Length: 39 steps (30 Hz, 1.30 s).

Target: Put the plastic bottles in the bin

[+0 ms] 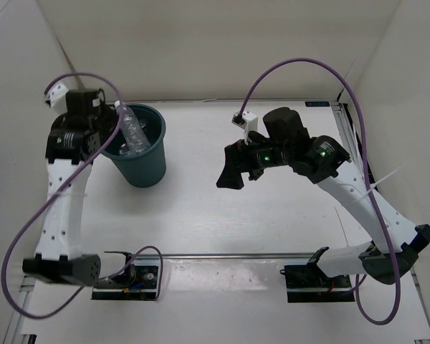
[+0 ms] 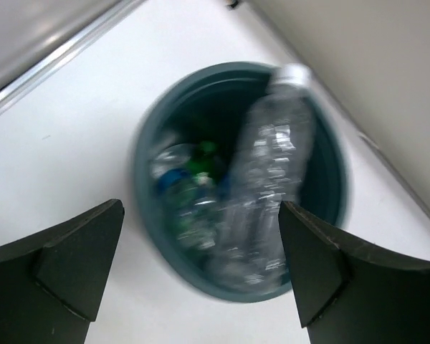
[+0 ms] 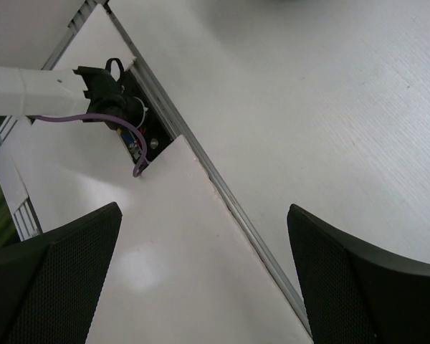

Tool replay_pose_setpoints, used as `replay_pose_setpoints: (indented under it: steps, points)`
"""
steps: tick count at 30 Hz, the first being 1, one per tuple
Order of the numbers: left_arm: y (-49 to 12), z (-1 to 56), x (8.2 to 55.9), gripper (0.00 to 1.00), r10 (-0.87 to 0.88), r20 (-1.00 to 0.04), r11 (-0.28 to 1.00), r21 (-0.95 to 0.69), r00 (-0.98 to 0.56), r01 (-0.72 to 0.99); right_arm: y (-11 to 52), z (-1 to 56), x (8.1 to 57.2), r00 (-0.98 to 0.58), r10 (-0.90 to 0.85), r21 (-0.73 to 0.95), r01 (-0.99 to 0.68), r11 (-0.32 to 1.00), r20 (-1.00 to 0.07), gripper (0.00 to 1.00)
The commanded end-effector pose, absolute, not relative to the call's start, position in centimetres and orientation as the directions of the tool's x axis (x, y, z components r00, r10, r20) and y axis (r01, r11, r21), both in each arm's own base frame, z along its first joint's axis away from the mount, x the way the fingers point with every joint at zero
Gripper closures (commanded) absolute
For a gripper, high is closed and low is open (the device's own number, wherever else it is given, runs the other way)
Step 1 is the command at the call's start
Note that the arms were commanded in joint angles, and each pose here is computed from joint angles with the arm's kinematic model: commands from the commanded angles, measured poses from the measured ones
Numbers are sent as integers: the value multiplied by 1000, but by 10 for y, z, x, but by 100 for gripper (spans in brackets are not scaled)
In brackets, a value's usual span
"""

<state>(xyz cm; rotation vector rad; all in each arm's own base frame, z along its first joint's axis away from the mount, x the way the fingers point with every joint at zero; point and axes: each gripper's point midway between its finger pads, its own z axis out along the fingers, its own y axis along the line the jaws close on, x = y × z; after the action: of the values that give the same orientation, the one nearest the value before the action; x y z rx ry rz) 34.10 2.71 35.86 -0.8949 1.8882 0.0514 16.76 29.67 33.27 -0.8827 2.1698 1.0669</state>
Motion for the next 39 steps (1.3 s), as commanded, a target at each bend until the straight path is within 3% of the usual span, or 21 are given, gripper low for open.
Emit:
replay_pose_setpoints:
  steps: [1,5,11,18,21,22,25,26,27,30,39]
  points:
    - [40,310,306,0,-596,-738,701,-287,-315,-653,297,337,168,-624,-277,468,-753,462,-731,0]
    - [46,252,288,0,-676,-610,664,-259,-413,-702,299,336,165,-632,-278,484,-751,448,-724,0]
    - [39,215,291,0,-738,-502,638,-301,-451,-709,302,335,166,-632,-280,489,-753,441,-722,0]
    - [42,194,308,0,-767,-440,610,-277,-466,-742,297,329,166,-632,-299,473,-752,460,-715,0]
    - [45,199,316,18,-781,-428,594,-283,-455,-753,294,330,166,-632,-297,467,-749,471,-715,0]
    - [45,201,315,35,-781,-426,593,-281,-456,-754,294,330,166,-632,-297,467,-749,471,-715,0]
    - [47,210,312,60,-792,-428,577,-293,-435,-762,292,330,168,-642,-287,473,-739,480,-711,0]
    - [48,212,311,72,-805,-415,562,-303,-425,-770,292,330,168,-642,-287,473,-739,480,-711,0]
    - [46,214,309,78,-807,-406,563,-304,-430,-769,292,330,168,-642,-287,473,-739,480,-711,0]
    - [39,222,299,89,-824,-361,549,-318,-437,-773,294,328,169,-648,-281,479,-733,482,-708,0]
    - [6,237,238,89,-855,-278,517,-396,-437,-759,305,324,171,-665,-272,515,-725,457,-695,0]
